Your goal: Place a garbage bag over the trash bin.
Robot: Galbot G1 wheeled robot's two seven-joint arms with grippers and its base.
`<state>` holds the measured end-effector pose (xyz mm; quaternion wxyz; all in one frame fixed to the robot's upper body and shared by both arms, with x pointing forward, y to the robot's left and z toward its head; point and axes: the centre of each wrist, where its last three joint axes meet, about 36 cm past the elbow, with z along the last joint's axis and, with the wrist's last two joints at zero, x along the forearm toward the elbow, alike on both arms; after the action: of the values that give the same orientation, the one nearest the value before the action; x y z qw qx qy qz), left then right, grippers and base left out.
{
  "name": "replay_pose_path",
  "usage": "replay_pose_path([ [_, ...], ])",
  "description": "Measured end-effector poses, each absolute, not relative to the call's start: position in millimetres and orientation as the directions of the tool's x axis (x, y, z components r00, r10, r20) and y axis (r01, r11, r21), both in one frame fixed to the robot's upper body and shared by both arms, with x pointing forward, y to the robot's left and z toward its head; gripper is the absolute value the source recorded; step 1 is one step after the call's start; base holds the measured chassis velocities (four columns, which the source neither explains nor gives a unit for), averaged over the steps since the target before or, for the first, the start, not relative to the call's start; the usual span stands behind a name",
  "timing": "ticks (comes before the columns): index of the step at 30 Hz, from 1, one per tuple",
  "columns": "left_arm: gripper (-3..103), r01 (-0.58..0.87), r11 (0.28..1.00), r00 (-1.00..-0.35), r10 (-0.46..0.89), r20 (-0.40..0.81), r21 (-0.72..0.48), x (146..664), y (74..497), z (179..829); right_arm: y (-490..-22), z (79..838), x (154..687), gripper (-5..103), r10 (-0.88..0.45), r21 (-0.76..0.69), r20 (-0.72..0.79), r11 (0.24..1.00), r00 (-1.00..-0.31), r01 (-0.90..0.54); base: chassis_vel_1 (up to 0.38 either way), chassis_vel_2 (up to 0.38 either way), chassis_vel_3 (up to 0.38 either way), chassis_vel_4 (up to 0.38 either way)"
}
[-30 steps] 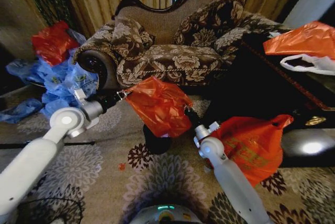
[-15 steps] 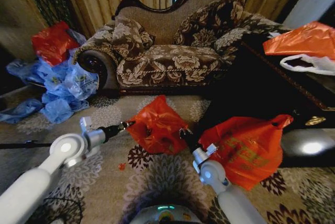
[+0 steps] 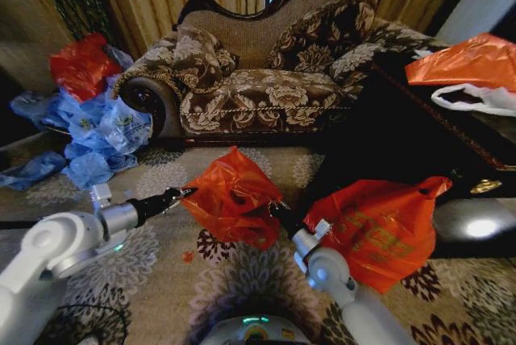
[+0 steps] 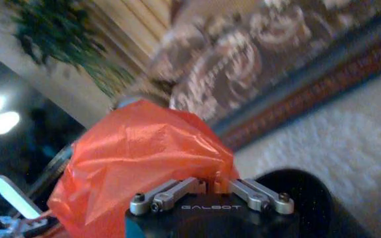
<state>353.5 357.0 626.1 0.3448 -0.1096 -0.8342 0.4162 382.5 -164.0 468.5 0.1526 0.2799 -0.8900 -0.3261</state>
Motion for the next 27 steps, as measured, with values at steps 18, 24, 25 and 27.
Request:
replay_pose_path([
  [18, 0, -0.213, 0.601, -0.656, 0.496, 0.569, -0.770, 370, 373, 602, -166, 525, 408, 0, -0.639, 0.768, 0.332, 0.610, -0.693, -0.194, 0.000, 0.000, 0.000, 0.000],
  [24, 0, -0.114, 0.579, -0.637, 0.581, 0.507, -0.807, 363, 359, 627, -166, 542, 408, 0, -0.684, 0.817, 0.320, 0.549, -0.656, -0.174, 0.000, 0.000, 0.000, 0.000],
  [25, 0, -0.114, 0.579, -0.637, 0.581, 0.507, -0.807, 363, 359, 627, -166, 542, 408, 0, -0.684, 0.817, 0.320, 0.549, -0.656, -0.174, 0.000, 0.000, 0.000, 0.000],
  [27, 0, -0.117, 0.552, -0.661, 0.577, 0.480, -0.825, 364, 352, 634, -166, 556, 414, 0, -0.698, 0.837, 0.323, 0.526, -0.639, -0.151, 0.000, 0.000, 0.000, 0.000],
])
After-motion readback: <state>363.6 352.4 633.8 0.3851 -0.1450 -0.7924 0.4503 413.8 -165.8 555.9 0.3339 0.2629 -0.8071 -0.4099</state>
